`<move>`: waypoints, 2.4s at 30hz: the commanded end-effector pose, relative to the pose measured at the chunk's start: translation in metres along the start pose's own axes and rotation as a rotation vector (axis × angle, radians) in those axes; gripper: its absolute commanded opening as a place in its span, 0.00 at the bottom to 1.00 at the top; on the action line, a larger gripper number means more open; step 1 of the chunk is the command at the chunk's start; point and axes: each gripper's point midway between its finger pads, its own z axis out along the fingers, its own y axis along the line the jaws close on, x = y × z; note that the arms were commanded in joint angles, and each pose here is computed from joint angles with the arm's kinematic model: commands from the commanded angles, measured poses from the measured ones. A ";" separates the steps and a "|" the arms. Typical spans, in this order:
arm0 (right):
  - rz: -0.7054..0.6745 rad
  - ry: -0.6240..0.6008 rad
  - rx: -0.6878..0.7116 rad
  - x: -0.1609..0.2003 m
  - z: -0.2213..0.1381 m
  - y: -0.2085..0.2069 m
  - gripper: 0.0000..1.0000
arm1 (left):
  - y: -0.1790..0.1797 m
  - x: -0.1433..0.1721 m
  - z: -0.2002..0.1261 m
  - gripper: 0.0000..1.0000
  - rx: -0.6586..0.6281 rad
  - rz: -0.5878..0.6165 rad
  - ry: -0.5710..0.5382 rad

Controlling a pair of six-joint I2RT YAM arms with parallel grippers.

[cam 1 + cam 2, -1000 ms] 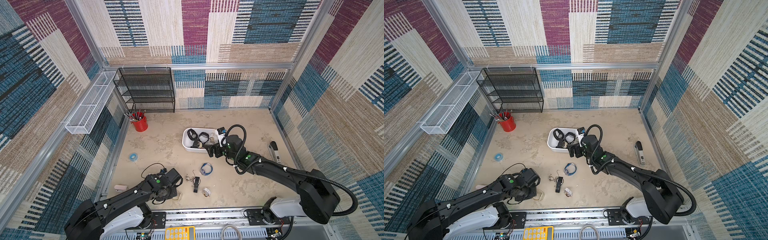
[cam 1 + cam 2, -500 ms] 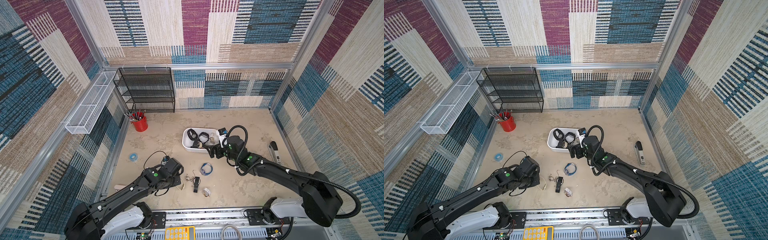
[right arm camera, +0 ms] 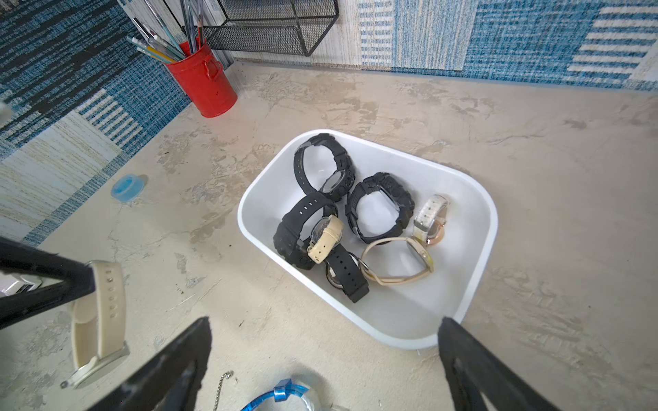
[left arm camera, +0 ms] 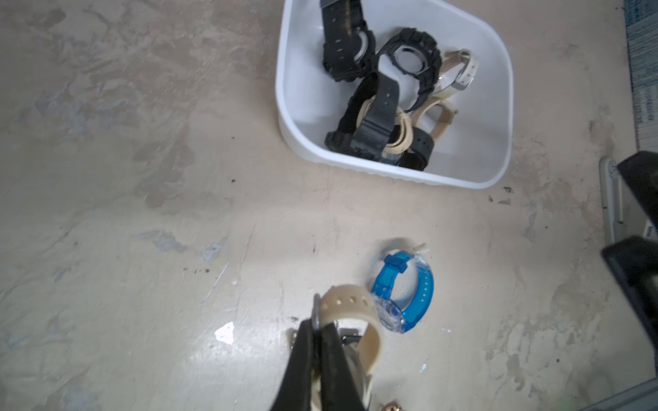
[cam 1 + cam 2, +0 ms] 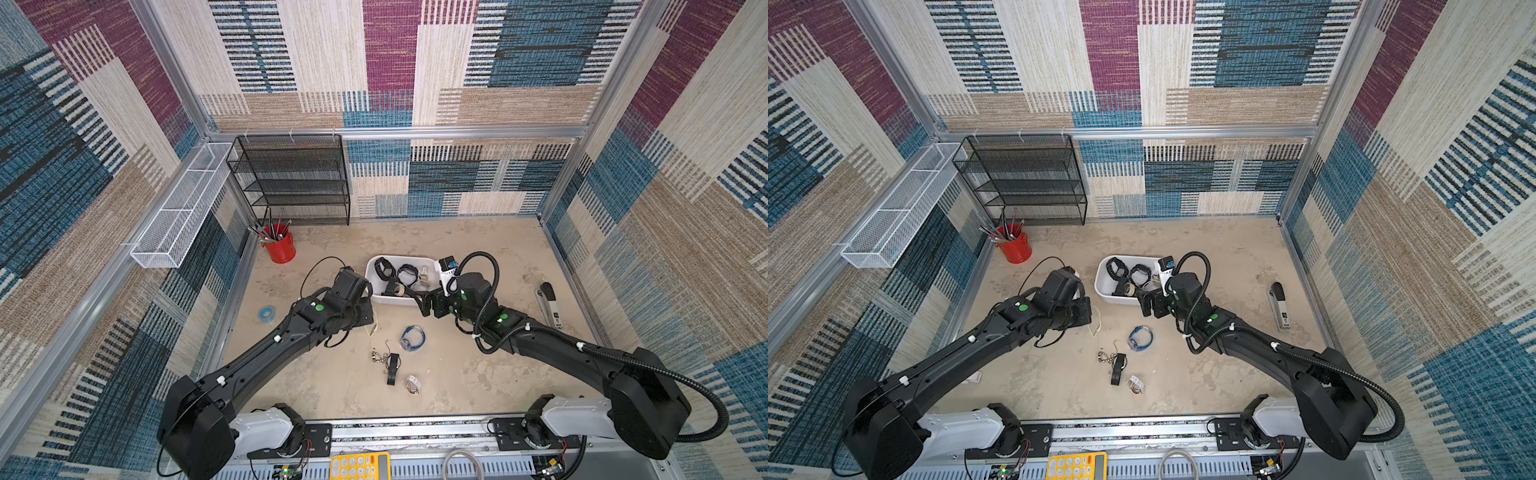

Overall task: Put the watch into the storage box
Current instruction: Place the watch in the storage box.

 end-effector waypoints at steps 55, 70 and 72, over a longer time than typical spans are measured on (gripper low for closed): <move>0.075 -0.042 0.052 0.003 -0.020 -0.012 1.00 | -0.114 -0.066 0.136 0.48 0.196 0.196 0.102; 0.074 -0.063 0.048 0.000 -0.026 -0.012 0.99 | -0.122 -0.080 0.102 1.00 0.260 0.207 0.002; 0.076 -0.067 0.045 -0.002 -0.026 -0.011 1.00 | -0.120 -0.082 0.096 1.00 0.260 0.212 -0.013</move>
